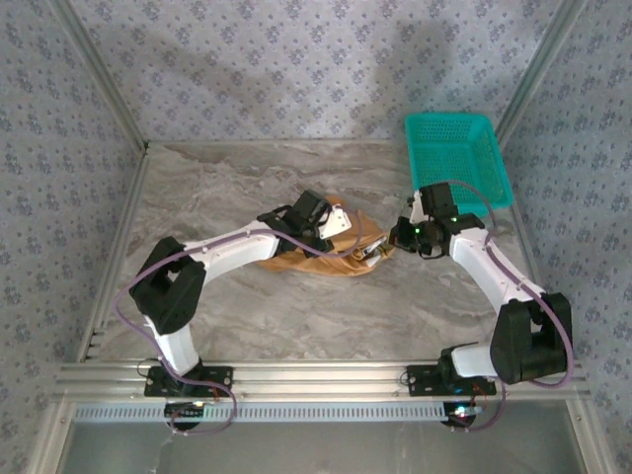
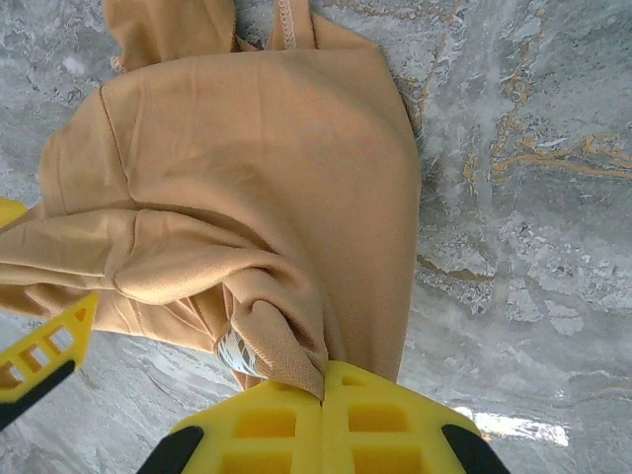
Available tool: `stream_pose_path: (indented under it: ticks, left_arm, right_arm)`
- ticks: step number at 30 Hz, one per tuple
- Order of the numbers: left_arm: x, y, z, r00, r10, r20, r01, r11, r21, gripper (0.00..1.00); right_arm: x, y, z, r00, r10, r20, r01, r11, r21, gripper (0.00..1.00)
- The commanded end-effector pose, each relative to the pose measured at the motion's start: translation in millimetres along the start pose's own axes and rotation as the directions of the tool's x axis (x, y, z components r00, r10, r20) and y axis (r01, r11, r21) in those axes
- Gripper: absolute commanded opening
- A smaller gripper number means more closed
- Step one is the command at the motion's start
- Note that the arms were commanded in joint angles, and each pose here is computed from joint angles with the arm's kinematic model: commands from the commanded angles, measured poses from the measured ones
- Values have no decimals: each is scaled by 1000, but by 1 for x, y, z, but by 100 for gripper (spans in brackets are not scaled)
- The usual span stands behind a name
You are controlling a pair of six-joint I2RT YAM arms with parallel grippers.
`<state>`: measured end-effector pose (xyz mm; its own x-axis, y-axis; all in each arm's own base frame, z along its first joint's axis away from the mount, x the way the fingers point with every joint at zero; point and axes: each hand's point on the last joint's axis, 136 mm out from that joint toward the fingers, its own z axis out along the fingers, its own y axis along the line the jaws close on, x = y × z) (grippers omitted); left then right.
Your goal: Fold the inside-out t-shirt
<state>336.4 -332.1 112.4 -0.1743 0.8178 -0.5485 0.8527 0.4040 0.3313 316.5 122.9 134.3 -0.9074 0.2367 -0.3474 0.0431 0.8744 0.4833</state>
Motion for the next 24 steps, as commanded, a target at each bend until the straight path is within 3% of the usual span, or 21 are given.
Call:
stream_pose_path:
  ticks: [1, 6, 8, 11, 13, 15, 24]
  left_arm:
    - [-3, -22, 3, 1000, -9, 28, 6, 995, 97, 70]
    - [2, -24, 23, 1000, -11, -5, 11, 995, 95, 72]
    - [7, -15, 33, 999, -11, -33, 13, 999, 48, 65]
    - [8, 10, 40, 998, -50, -34, 49, 999, -16, 35]
    - [5, 26, 38, 997, -70, -13, 69, 996, -61, 22]
    - [0, 40, 33, 997, -78, 6, 78, 992, -99, 0]
    - [-22, 59, -19, 997, -66, 33, 70, 988, -136, 0]
  right_arm:
    - [-7, 7, -10, 1000, -16, 14, 17, 1000, -21, 0]
    - [-7, 6, -9, 1000, -13, 10, 13, 1000, -25, 0]
    - [-8, 7, -10, 1000, -16, 11, 16, 1000, -27, 0]
    - [-7, 7, -13, 1000, -19, 13, 19, 999, -27, 0]
    - [-6, 6, -14, 1000, -19, 14, 19, 1000, -25, 0]
    - [-5, 5, -15, 1000, -18, 14, 19, 1000, -24, 0]
    - [-11, 5, -13, 1000, -15, 22, 15, 999, -31, 0]
